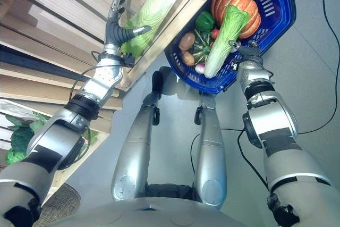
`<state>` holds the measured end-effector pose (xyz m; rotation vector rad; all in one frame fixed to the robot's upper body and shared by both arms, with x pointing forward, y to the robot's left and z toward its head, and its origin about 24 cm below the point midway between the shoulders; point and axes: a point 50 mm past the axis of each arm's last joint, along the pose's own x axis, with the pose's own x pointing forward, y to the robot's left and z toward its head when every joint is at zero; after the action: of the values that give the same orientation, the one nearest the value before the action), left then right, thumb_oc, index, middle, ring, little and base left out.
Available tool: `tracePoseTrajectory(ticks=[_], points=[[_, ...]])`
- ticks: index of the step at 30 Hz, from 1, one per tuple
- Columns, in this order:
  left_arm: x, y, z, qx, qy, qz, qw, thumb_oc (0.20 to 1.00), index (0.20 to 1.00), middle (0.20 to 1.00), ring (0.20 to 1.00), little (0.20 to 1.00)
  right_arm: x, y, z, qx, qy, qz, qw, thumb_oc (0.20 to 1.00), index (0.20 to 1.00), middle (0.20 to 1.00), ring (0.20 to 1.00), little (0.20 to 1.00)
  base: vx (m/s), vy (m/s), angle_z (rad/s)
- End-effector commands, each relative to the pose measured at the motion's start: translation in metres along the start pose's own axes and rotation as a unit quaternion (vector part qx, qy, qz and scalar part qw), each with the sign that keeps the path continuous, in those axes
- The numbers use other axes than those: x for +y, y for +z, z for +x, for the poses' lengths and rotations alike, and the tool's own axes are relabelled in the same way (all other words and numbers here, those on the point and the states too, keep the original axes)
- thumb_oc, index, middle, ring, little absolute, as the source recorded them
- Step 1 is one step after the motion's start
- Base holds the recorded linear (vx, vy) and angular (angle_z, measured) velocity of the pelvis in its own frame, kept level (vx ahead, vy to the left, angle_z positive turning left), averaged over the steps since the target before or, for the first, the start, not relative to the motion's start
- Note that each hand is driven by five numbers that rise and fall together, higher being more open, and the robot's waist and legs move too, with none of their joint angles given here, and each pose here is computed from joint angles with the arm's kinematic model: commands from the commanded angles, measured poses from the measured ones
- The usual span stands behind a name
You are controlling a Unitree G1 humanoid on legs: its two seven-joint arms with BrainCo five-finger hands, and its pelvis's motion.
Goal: Pick up fruits and vegetables into the basket
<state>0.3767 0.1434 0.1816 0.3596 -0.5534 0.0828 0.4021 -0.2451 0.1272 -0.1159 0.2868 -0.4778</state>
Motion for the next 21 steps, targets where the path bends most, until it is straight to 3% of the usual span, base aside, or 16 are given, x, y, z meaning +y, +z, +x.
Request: tracePoseTrajectory(ticks=[1, 6, 16, 21], points=[[-0.005, 0.013, -0.002, -0.031, 0.024, -0.043, 0.998, 1.000, 1.000, 1.000, 1.000, 1.000, -0.033, 0.004, 0.006, -0.006, -0.054, -0.029, 0.998, 1.000, 1.000, 1.000, 1.000, 1.000, 0.00, 0.000, 0.00], [-0.001, 0.012, 0.000, -0.027, 0.037, -0.010, 0.999, 1.000, 1.000, 1.000, 1.000, 1.000, -0.034, 0.007, 0.006, -0.025, -0.059, -0.012, 0.998, 1.000, 1.000, 1.000, 1.000, 1.000, 0.00, 0.000, 0.00], [0.021, -0.013, 0.004, 0.035, 0.087, 0.145, 0.985, 1.000, 1.000, 1.000, 1.000, 1.000, -0.019, 0.051, -0.017, -0.244, -0.104, 0.042, 0.963, 1.000, 1.000, 1.000, 1.000, 1.000, -0.01, 0.045, -0.01], [0.028, -0.030, 0.001, 0.067, 0.094, 0.217, 0.969, 1.000, 1.000, 1.000, 1.000, 1.000, -0.019, 0.045, -0.029, -0.288, -0.138, 0.083, 0.944, 1.000, 1.000, 1.000, 1.000, 1.000, -0.02, 0.054, -0.06]])
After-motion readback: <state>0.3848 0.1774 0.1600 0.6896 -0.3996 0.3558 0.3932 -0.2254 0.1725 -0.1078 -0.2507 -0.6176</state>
